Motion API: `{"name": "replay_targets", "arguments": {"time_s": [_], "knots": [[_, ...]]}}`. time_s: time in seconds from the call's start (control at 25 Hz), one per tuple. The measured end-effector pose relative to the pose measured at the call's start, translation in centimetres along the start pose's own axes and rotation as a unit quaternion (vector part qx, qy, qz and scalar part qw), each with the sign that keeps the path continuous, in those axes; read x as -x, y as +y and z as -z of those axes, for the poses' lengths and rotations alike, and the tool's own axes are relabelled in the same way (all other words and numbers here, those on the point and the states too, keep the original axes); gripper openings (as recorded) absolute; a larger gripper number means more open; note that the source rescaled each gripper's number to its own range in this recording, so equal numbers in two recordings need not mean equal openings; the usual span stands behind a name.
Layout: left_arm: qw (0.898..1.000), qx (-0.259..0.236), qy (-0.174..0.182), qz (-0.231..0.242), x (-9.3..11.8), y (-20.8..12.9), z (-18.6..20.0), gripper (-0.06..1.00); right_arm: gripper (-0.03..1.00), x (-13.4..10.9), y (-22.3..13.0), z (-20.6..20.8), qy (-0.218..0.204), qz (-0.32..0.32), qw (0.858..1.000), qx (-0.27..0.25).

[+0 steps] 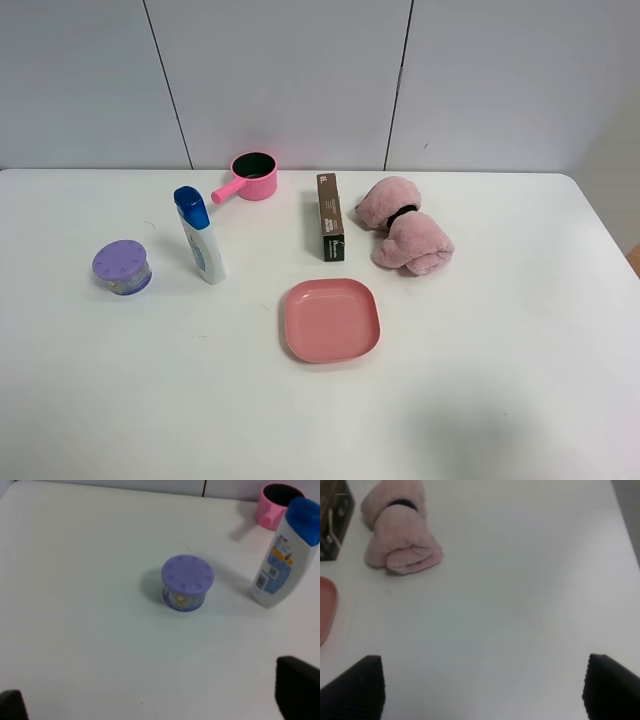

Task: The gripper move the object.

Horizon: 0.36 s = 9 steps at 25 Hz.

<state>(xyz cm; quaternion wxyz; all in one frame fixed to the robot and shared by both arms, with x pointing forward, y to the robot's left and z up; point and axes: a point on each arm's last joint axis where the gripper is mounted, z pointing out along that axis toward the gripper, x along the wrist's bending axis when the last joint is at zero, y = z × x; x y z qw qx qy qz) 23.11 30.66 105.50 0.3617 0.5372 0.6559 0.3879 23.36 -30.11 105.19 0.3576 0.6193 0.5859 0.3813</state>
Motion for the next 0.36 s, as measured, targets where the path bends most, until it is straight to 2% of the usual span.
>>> {"name": "replay_targets", "arguments": {"time_s": [0.16, 0.36], "knots": [[1.000, 0.000, 0.000, 0.000, 0.00, 0.00, 0.00, 1.00, 0.83, -0.05, -0.01, 0.01, -0.040, -0.020, 0.999, 0.002], [1.000, 0.000, 0.000, 0.000, 0.00, 0.00, 0.00, 1.00, 0.83, -0.05, -0.01, 0.01, -0.042, -0.021, 0.999, 0.003]]}}
